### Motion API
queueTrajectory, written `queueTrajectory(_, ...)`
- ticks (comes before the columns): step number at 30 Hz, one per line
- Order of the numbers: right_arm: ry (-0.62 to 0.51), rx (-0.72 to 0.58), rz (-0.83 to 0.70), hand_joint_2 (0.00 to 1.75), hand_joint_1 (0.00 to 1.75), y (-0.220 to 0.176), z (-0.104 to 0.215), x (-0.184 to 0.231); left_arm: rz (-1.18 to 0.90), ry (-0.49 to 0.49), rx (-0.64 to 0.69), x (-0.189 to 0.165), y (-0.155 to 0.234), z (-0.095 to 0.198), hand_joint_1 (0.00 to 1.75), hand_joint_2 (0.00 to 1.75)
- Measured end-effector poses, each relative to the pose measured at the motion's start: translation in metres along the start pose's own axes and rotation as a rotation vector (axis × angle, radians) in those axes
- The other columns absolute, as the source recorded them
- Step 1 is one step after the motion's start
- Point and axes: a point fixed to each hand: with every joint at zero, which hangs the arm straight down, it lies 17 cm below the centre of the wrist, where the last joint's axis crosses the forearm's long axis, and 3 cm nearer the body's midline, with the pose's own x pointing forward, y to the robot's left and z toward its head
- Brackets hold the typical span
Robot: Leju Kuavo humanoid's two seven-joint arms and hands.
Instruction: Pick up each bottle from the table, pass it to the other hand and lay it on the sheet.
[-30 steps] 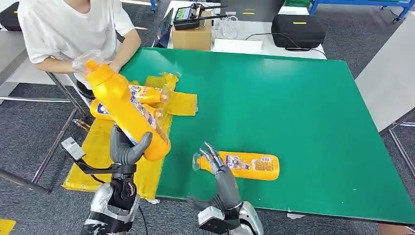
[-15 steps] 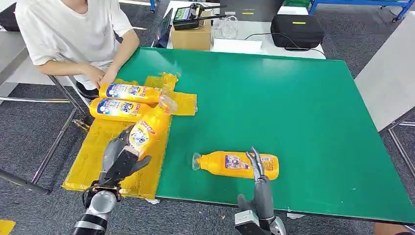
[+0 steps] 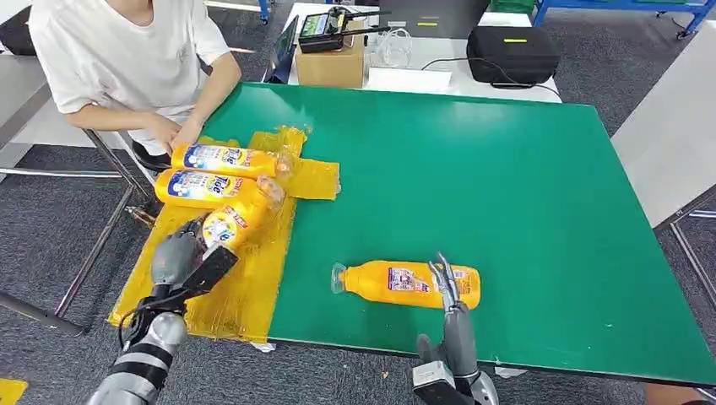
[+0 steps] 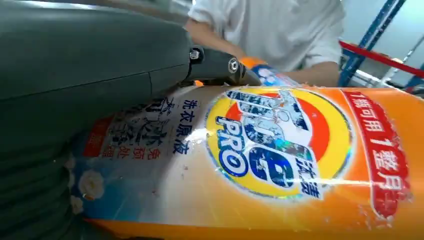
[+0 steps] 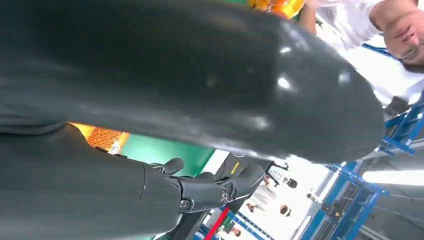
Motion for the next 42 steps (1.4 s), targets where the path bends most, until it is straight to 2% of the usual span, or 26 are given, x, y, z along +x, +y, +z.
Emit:
queueTrajectory(4, 0.001, 0.006, -0.001, 0.00, 0.00, 0.002, 0.000, -0.001, -0.024, 0.009, -0.038, -0.019, -0.007, -0.003, 1.73, 1.75)
queueTrajectory(5, 0.004, 0.008, -0.002, 0.00, 0.00, 0.002, 0.000, -0.002, -0.018, -0.015, -0.055, -0.016, -0.012, -0.001, 1.13, 1.75)
queueTrajectory(6, 0.006, 0.008, -0.004, 0.00, 0.00, 0.002, 0.001, -0.003, -0.016, -0.030, -0.068, -0.014, -0.015, 0.000, 0.96, 1.75)
queueTrajectory(9, 0.009, 0.017, -0.023, 0.00, 0.00, 0.003, 0.001, -0.004, -0.070, -0.093, -0.109, -0.010, -0.023, 0.007, 0.96, 1.75)
queueTrajectory(10, 0.007, 0.019, -0.023, 0.00, 0.00, 0.003, 0.001, -0.004, -0.081, -0.103, -0.115, -0.010, -0.023, 0.007, 0.49, 1.75)
queueTrajectory(11, 0.007, 0.020, -0.024, 0.00, 0.00, 0.003, 0.001, -0.005, -0.084, -0.106, -0.118, -0.009, -0.024, 0.008, 0.33, 1.75)
queueTrajectory(13, 0.007, 0.023, -0.028, 0.00, 0.00, 0.003, 0.001, -0.006, -0.084, -0.110, -0.135, -0.010, -0.028, 0.010, 0.56, 1.75)
queueTrajectory(15, 0.008, 0.028, -0.032, 0.00, 0.00, 0.004, 0.000, -0.006, -0.043, -0.118, -0.182, -0.007, -0.036, 0.014, 0.49, 1.75)
queueTrajectory(16, 0.008, 0.027, -0.034, 0.00, 0.00, 0.003, -0.001, -0.007, -0.016, -0.128, -0.202, -0.005, -0.038, 0.016, 0.61, 1.75)
queueTrajectory(17, 0.009, 0.025, -0.036, 0.00, 0.00, 0.003, -0.002, -0.008, 0.011, -0.143, -0.222, -0.002, -0.040, 0.020, 0.58, 1.75)
queueTrajectory(19, 0.008, 0.023, -0.043, 0.00, 0.00, 0.002, -0.004, -0.008, 0.061, -0.175, -0.250, 0.005, -0.045, 0.030, 0.12, 1.75)
queueTrajectory(21, 0.006, 0.019, -0.054, 0.00, 0.00, 0.002, -0.006, -0.008, 0.121, -0.219, -0.265, 0.014, -0.047, 0.041, 0.00, 1.75)
queueTrajectory(26, -0.009, 0.014, -0.074, 0.00, 0.00, 0.001, -0.014, -0.005, 0.138, -0.262, -0.327, 0.021, -0.055, 0.059, 0.00, 1.75)
queueTrajectory(35, -0.027, 0.005, -0.092, 0.00, 0.00, 0.000, -0.021, 0.000, 0.140, -0.299, -0.376, 0.021, -0.055, 0.069, 0.00, 1.75)
queueTrajectory(39, -0.031, 0.003, -0.095, 0.00, 0.00, 0.001, -0.022, 0.002, 0.168, -0.292, -0.328, 0.023, -0.046, 0.067, 0.00, 1.75)
queueTrajectory(42, -0.036, -0.003, -0.084, 0.00, 0.00, 0.001, -0.022, 0.003, 0.274, -0.281, -0.262, 0.034, -0.035, 0.063, 0.00, 1.75)
